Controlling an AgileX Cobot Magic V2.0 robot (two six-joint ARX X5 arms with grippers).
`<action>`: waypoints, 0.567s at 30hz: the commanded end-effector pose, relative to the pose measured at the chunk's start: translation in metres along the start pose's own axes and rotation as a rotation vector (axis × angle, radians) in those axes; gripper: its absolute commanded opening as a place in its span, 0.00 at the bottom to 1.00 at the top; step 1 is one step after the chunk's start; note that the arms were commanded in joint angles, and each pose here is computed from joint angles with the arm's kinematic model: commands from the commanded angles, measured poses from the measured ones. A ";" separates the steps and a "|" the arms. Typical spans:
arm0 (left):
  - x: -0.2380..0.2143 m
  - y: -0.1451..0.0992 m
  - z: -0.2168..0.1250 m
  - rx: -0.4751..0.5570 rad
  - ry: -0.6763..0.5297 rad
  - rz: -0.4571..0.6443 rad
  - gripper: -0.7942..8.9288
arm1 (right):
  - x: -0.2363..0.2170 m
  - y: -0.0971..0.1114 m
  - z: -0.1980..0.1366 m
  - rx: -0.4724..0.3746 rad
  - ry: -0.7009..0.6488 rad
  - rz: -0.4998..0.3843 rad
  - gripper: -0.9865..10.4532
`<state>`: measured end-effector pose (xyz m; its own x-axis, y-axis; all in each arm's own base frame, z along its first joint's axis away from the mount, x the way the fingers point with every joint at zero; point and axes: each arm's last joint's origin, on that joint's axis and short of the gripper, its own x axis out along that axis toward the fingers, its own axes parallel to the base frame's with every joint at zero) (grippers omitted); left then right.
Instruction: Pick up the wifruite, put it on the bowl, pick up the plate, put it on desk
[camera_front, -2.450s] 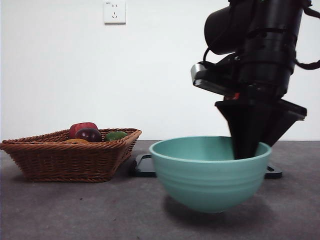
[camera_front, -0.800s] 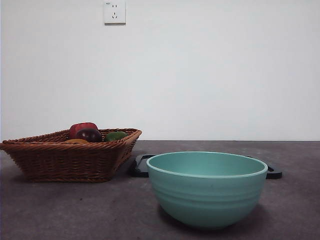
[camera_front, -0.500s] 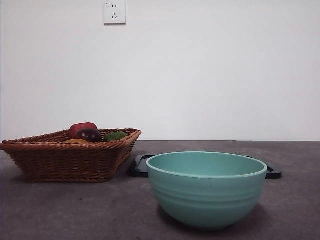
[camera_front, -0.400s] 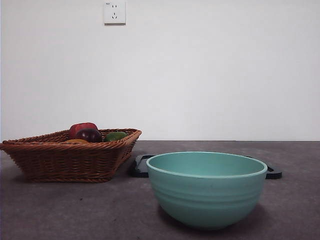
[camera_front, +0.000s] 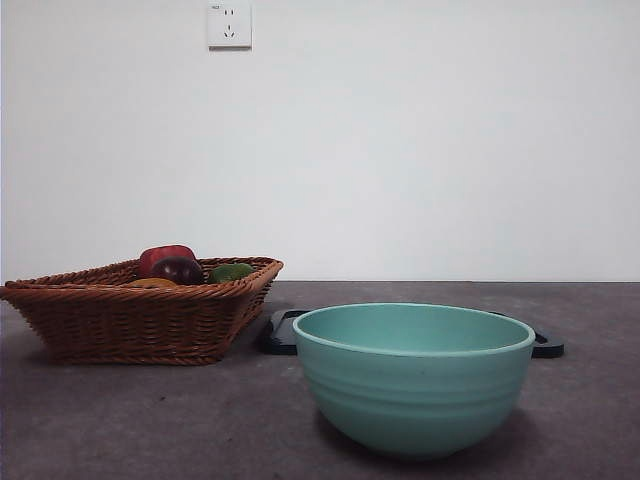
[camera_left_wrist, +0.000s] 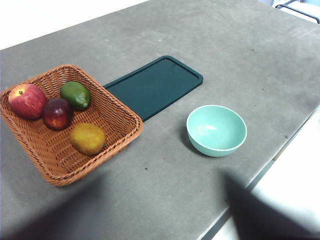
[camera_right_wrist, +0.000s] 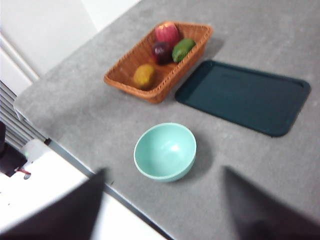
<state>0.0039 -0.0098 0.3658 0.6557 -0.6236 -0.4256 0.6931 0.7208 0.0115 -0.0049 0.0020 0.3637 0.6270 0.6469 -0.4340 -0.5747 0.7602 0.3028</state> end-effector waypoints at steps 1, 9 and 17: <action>-0.003 0.000 0.003 0.016 -0.023 -0.002 0.10 | -0.004 0.001 0.003 0.004 -0.019 0.009 0.10; -0.003 0.000 0.002 0.011 -0.021 -0.003 0.10 | -0.004 0.001 0.003 0.004 -0.019 0.010 0.10; -0.002 0.000 0.003 0.011 -0.022 -0.002 0.10 | -0.004 0.001 0.003 0.004 -0.019 0.009 0.10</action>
<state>0.0039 -0.0098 0.3658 0.6557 -0.6236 -0.4256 0.6928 0.7210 0.0109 -0.0049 0.0020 0.3636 0.6266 0.6466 -0.4350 -0.5743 0.7605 0.3032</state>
